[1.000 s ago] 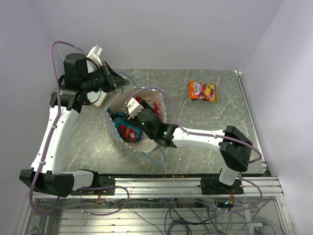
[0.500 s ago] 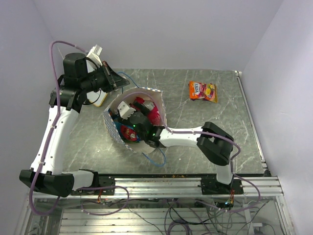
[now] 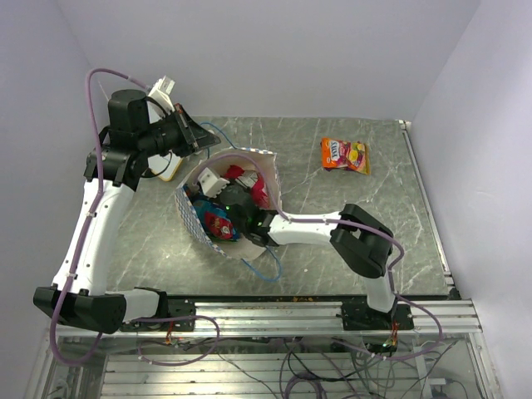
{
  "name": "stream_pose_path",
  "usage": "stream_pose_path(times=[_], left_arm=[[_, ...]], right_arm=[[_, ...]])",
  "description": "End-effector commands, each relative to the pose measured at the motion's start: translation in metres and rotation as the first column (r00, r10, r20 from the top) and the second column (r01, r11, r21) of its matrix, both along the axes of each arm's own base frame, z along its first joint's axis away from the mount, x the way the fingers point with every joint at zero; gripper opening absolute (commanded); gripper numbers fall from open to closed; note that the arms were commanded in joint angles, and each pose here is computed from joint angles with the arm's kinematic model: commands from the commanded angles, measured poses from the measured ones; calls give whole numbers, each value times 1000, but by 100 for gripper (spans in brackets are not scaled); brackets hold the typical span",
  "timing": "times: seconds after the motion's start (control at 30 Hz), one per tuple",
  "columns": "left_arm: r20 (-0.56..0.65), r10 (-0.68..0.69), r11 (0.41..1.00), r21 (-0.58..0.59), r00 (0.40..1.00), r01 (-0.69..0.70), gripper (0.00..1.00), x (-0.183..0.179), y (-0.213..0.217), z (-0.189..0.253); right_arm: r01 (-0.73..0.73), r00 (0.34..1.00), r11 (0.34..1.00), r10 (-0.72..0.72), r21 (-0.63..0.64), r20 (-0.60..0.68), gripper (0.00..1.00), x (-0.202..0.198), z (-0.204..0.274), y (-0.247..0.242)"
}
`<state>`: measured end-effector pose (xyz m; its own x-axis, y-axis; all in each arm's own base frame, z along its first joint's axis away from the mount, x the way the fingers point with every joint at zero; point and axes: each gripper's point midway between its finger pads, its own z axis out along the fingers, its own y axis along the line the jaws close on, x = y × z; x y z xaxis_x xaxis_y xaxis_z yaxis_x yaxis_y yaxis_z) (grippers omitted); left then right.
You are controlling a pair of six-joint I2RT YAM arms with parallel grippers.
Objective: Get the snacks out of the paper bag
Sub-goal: Take out the snack from the paper bag.
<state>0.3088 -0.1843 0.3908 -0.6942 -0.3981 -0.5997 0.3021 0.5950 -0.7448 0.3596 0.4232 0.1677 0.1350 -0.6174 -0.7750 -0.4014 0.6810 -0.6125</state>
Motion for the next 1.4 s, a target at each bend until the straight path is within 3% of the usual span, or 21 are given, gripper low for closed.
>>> stream_pose_path(times=[0.0, 0.43, 0.8, 1.13, 1.27, 1.37], left_arm=[[71, -38, 999, -24, 997, 39, 7, -6, -4, 25], [61, -17, 1000, -11, 998, 18, 7, -2, -1, 20], [40, 4, 1000, 8, 999, -4, 7, 1, 2, 11], [-1, 21, 999, 28, 1000, -21, 7, 4, 5, -2], [-1, 20, 999, 31, 1000, -20, 7, 4, 5, -2], [4, 22, 999, 39, 1000, -22, 7, 4, 6, -1]], right_arm=[[-62, 998, 991, 60, 115, 20, 0, -8, 52, 11], [-203, 971, 911, 235, 359, -47, 0, -56, 166, -5], [-218, 957, 824, 287, 523, -52, 0, -95, 272, -55], [11, 997, 813, -54, 582, 56, 0, -95, 350, -172], [207, 954, 830, -288, 518, 81, 0, -85, 340, -230], [319, 907, 794, -415, 517, 77, 0, -72, 325, -280]])
